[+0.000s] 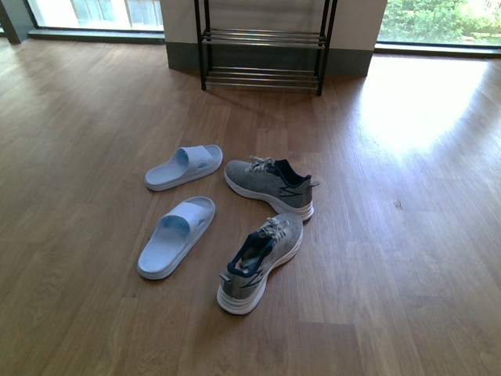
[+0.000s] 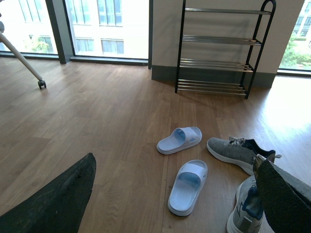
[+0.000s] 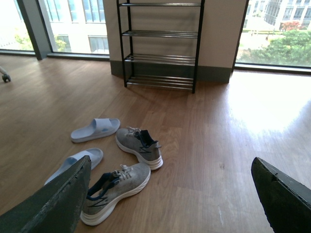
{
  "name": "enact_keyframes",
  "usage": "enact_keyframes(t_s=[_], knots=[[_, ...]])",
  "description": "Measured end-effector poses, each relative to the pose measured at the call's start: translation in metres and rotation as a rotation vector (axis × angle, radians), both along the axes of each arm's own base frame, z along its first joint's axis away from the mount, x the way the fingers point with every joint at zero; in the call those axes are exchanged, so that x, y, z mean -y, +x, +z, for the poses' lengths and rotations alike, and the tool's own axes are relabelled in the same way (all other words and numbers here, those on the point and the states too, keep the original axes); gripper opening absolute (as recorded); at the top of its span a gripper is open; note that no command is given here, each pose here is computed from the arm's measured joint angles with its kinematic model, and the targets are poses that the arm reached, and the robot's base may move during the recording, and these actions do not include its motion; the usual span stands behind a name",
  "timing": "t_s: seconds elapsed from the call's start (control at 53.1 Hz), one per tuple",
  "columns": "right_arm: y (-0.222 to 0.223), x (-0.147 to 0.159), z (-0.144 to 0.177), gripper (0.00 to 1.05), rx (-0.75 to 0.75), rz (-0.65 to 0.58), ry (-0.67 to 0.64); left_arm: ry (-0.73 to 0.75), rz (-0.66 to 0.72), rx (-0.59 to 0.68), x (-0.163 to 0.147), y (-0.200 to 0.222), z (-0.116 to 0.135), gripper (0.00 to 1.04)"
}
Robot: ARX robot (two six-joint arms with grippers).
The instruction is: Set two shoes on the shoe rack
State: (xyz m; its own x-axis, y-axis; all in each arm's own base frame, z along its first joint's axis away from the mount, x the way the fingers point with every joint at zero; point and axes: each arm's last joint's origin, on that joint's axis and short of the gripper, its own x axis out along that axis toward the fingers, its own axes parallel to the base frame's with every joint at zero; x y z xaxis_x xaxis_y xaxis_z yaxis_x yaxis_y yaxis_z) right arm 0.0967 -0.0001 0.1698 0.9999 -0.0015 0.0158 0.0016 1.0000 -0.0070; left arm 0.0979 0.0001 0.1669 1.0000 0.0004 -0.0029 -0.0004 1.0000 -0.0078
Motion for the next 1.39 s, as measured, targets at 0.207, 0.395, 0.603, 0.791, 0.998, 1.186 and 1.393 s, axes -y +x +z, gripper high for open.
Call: enact_keyframes(t_s=[0.207, 0.395, 0.603, 0.791, 0.998, 1.186, 1.393], knots=[[0.0, 0.0, 0.0, 0.96, 0.0, 0.0, 0.0, 0.0, 0.0, 0.0, 0.0, 0.0, 0.0, 0.95], [0.0, 0.0, 0.0, 0.96, 0.0, 0.0, 0.0, 0.0, 0.0, 0.0, 0.0, 0.0, 0.0, 0.95], [0.0, 0.0, 0.0, 0.96, 0.0, 0.001, 0.0, 0.0, 0.0, 0.0, 0.0, 0.0, 0.0, 0.95], [0.0, 0.0, 0.0, 0.96, 0.0, 0.001, 0.0, 0.0, 0.0, 0.0, 0.0, 0.0, 0.0, 0.95], [0.0, 0.0, 0.0, 0.96, 0.0, 0.001, 0.0, 0.0, 0.0, 0.0, 0.0, 0.0, 0.0, 0.95], [0.0, 0.0, 0.0, 0.96, 0.0, 0.001, 0.0, -0.258, 0.138, -0.219, 0.001, 0.008, 0.002, 0.95], [0.0, 0.0, 0.0, 0.96, 0.0, 0.001, 0.0, -0.572, 0.086, -0.357, 0.003, 0.066, 0.007, 0.95]])
